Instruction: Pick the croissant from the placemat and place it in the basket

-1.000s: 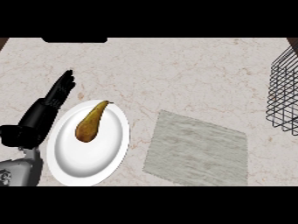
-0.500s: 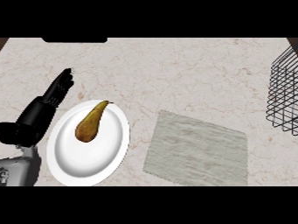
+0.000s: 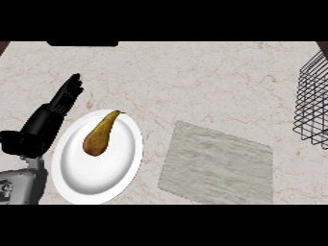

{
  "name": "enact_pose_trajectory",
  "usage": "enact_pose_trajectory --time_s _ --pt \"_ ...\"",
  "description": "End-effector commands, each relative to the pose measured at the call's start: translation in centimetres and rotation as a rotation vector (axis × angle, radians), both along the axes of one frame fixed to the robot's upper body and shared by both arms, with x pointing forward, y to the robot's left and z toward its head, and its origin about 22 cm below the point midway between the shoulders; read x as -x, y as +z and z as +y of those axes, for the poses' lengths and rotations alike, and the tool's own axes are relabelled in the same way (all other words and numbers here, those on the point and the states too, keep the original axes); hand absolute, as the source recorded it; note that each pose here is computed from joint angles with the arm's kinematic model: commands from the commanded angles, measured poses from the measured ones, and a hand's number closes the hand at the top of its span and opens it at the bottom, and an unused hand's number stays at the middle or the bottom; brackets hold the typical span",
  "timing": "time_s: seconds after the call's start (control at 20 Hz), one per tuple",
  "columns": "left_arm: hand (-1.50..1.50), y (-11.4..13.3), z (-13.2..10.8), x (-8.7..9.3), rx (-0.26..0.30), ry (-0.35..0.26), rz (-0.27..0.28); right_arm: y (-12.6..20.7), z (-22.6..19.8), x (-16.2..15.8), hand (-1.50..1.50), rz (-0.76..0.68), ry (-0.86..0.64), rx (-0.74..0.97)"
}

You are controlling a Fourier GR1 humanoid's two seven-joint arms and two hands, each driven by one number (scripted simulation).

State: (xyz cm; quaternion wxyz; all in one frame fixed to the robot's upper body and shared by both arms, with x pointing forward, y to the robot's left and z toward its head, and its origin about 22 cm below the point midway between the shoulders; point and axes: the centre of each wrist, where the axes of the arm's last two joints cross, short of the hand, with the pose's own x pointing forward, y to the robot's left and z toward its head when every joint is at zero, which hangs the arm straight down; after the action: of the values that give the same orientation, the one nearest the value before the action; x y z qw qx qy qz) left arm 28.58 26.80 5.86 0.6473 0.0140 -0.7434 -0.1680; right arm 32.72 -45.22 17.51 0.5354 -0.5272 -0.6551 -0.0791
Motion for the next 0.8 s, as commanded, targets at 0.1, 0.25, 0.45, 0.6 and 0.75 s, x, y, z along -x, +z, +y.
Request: enact_pose_trajectory --time_s 0.1,0.25,0.45,0.6,0.75 --pt "0.00 -1.2 -0.6 0.2 -0.015 0.011 0.007 -0.2 -2.0 -0.7 -1.50 -0.026 0.005 0.024" --pt "0.00 0.8 -1.3 -0.5 -0.006 -0.004 0.001 -0.6 -2.9 -0.7 -1.50 -0.013 0.013 0.050" --pt "0.00 -0.2 -1.0 0.8 -0.017 -0.003 -0.011 1.3 -4.1 -0.7 -1.50 -0.105 0.066 0.021" --pt "0.00 -0.7 -1.2 1.0 -0.011 0.004 0.008 3.7 -3.2 -1.1 -1.50 -0.174 0.096 -0.093" --pt "0.00 -0.6 -1.2 0.9 -0.011 0.012 -0.002 4.2 -3.9 0.2 -1.50 -0.226 0.060 -0.178"
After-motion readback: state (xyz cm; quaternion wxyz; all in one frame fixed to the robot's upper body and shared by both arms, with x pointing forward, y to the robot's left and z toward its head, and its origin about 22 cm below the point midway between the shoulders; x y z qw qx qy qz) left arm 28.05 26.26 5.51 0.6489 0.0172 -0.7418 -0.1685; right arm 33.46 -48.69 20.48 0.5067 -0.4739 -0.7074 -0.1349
